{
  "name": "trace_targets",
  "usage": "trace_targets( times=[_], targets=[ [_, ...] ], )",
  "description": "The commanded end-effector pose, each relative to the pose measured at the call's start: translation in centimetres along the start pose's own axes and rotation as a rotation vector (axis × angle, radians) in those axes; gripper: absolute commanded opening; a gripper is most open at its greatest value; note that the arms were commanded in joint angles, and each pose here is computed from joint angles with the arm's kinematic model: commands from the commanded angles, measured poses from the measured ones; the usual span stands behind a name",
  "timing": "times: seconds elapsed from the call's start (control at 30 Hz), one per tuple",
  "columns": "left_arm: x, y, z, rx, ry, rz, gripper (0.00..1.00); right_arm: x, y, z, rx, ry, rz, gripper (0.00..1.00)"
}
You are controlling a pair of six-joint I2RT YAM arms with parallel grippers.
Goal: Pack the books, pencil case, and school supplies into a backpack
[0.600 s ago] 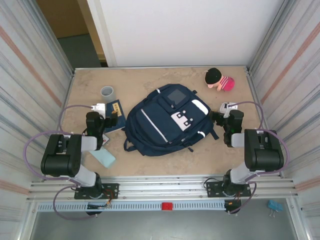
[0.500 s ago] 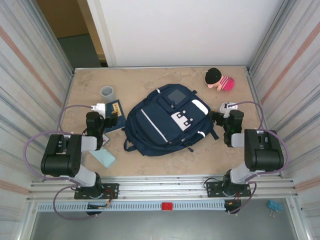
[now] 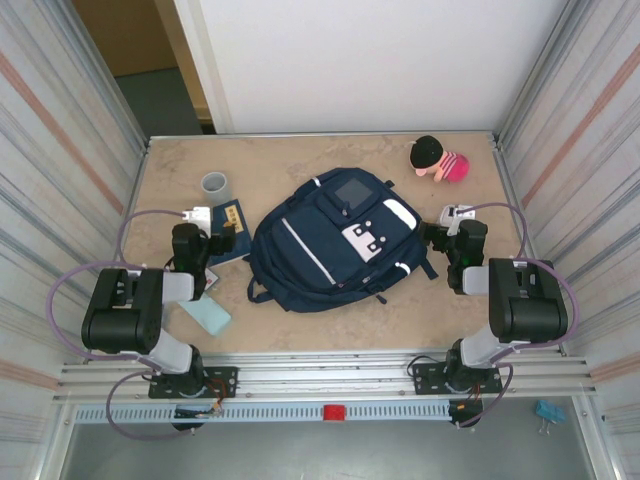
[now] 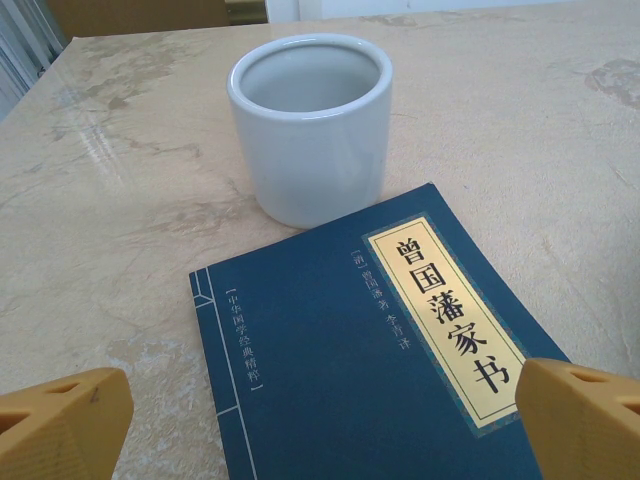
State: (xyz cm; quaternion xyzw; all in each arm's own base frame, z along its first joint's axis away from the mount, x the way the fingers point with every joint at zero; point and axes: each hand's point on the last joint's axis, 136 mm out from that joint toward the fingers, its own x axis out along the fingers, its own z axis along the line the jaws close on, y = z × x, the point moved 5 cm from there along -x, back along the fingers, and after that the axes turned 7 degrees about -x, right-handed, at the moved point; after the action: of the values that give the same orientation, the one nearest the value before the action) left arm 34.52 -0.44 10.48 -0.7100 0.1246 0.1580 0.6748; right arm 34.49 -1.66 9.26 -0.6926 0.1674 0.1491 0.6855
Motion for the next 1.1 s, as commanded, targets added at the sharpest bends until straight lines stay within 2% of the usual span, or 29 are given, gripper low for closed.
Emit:
trace_targets(
  times=[0.0,0.07,0.13,0.23,0.33,0.43,0.53,0.67,0.77,0.83,0.93,1.07],
  targets=[
    [-0.6,-1.3,-0.9,0.046,0.006,-0.041,0.98,-0.1,-1.5,-0.2,0.005,0.012,-0.016,0.99],
    [-1.5,-2.9,-1.6,0.091,-0.032,-0.054,0.97,-0.7,-2.9,-0.4,0.022,0.003,0.032,0.99],
    [-2.8,-4.8,-2.9,0.130,-0.009,-0.039,0.95,-1.7,-5.0,-0.7,0.058,-0.002,0.067,0.99],
    [-4.9,-8.2,-5.2,0.110,0.079,-0.008,0.90,-4.2,-8.4,-1.0,0.125,0.019,0.129,0.99],
    [-6.5,-11.7,-7.6,0.032,0.160,0.044,0.83,-7.1,-11.2,-1.5,0.223,0.070,0.223,0.99],
    [-6.9,-13.9,-10.1,-0.008,0.272,0.127,0.74,-9.9,-12.6,0.0,0.256,-0.036,0.339,0.99],
    [-5.7,-14.8,-12.2,-0.025,0.336,0.238,0.69,-12.3,-12.1,1.5,0.375,-0.121,0.438,0.99],
    [-2.7,-13.3,-15.2,-0.027,0.417,0.412,0.58,-15.0,-8.6,4.1,0.558,-0.219,0.580,0.89],
    [-0.1,-10.6,-16.8,-0.020,0.419,0.503,0.56,-15.8,-5.4,7.5,0.647,-0.336,0.652,0.84],
    [1.6,-8.7,-17.3,-0.043,0.413,0.564,0.54,-16.3,-3.7,9.8,0.669,-0.408,0.656,0.83],
    [3.0,-6.1,-18.7,-0.080,0.482,0.652,0.45,-15.8,-1.2,12.2,0.728,-0.464,0.673,0.82],
    [2.7,-3.2,-19.7,-0.106,0.527,0.733,0.40,-14.0,0.7,13.4,0.760,-0.486,0.672,0.82]
  ],
)
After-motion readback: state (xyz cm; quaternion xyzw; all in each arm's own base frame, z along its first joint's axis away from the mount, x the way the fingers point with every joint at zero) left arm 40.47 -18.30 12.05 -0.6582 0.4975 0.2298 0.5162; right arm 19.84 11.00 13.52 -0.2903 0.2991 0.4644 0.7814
